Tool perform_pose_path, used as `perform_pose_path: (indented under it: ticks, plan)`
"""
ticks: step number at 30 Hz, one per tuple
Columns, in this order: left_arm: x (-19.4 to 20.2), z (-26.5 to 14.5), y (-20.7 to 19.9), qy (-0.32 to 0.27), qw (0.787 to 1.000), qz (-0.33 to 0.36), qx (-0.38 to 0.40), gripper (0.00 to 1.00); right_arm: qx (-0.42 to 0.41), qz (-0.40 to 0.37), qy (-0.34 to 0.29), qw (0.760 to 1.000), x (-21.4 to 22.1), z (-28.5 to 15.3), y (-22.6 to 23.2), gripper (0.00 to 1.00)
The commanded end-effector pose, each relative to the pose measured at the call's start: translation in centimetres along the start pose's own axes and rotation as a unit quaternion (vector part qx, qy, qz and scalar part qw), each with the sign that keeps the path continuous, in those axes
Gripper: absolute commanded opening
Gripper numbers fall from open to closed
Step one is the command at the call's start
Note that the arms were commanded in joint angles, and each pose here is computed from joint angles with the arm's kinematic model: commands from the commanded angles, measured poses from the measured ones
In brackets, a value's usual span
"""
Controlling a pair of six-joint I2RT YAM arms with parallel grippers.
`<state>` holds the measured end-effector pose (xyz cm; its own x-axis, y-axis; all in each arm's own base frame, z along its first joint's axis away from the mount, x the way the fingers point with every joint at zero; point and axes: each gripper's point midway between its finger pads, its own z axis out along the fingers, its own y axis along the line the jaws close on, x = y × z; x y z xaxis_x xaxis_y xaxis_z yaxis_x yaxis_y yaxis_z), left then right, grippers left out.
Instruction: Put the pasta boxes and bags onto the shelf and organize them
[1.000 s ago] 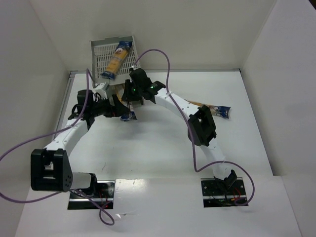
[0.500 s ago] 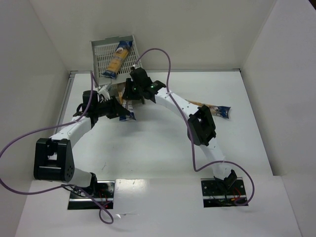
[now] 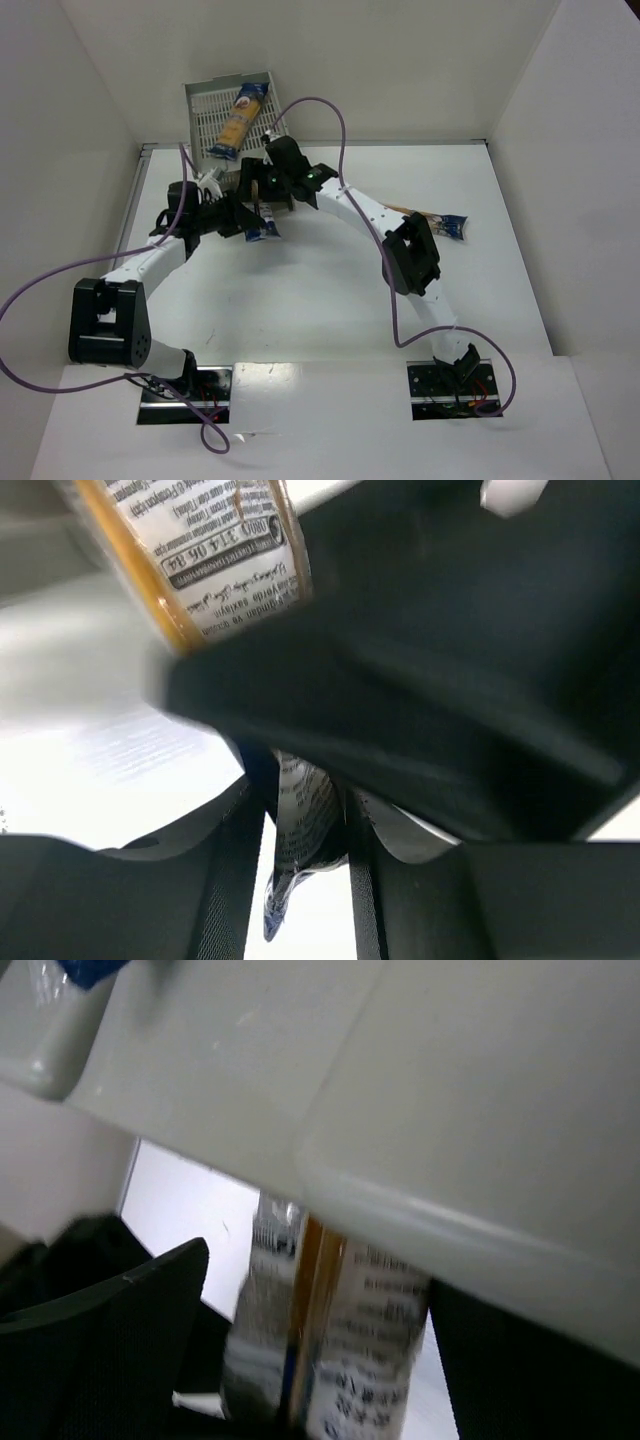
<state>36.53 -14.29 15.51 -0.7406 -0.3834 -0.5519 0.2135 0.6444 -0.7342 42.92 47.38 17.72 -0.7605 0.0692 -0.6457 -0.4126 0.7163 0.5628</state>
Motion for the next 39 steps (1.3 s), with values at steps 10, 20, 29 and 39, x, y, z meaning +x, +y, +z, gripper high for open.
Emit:
perform_pose_path:
  ticks: [10,20,29,39]
  plan:
    - [-9.7,-0.9,-2.8,-0.129,0.987,0.086,0.039,0.21,-0.093,-0.144,-0.089,0.981,-5.6,-10.4,6.4,0.93]
    - [-13.1,0.7,-0.6,-0.169,0.980,0.107,-0.001,0.29,-0.069,-0.246,-0.070,0.964,-3.3,-12.5,4.1,0.64]
    - [-12.4,-0.1,-0.4,-0.167,0.981,0.096,-0.022,0.92,-0.115,-0.302,-0.030,0.946,1.1,-10.5,2.9,0.15]
    - [-11.3,-6.1,-0.1,-0.193,0.964,0.114,-0.143,1.00,-0.181,-0.373,0.001,0.910,6.3,-7.4,6.5,0.00]
